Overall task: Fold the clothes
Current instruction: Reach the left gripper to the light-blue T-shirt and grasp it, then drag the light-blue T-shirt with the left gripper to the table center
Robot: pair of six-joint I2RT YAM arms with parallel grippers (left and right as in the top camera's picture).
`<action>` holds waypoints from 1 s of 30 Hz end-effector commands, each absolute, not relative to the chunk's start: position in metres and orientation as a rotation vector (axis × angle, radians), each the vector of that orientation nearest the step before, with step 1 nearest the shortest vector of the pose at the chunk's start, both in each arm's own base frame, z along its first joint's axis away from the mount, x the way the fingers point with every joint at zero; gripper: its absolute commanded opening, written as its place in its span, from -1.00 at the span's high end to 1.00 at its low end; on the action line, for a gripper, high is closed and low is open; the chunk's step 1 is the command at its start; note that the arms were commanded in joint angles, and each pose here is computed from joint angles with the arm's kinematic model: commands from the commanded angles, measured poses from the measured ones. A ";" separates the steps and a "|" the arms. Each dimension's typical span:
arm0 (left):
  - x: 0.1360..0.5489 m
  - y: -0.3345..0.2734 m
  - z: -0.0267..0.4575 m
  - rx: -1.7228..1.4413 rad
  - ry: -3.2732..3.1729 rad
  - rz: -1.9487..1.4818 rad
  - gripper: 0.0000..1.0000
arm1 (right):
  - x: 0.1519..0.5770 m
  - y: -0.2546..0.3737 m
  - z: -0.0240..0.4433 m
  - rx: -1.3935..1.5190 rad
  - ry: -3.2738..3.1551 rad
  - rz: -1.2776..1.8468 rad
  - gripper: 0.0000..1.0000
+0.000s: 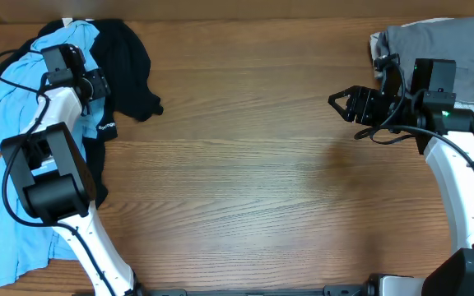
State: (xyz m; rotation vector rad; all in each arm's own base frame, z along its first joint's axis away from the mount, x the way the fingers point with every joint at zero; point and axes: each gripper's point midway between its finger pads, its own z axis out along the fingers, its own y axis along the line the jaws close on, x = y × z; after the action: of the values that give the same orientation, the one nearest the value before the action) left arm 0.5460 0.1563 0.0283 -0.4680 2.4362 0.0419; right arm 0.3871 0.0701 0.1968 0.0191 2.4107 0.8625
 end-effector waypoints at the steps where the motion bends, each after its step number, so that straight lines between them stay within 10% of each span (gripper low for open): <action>1: 0.556 0.140 0.024 -0.433 2.435 -0.015 0.19 | 0.391 0.067 0.204 0.019 2.393 0.838 -0.25; 7: 0.561 0.142 0.036 -0.431 2.418 -0.014 0.92 | 0.391 0.067 0.204 0.019 2.393 0.838 -0.25; 22: 0.563 0.134 0.100 -0.439 2.494 -0.027 0.92 | 0.391 0.067 0.204 0.018 2.391 0.838 -0.25; 30: 0.566 0.051 0.248 -0.204 2.416 -0.083 0.92 | 0.393 0.067 0.205 0.019 2.385 0.839 -0.22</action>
State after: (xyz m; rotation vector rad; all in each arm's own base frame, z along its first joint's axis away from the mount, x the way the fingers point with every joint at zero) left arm 0.5560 0.1001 0.1706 -0.3591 2.5426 -0.0339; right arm 0.3889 0.0685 0.1968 0.0215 2.4072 0.8482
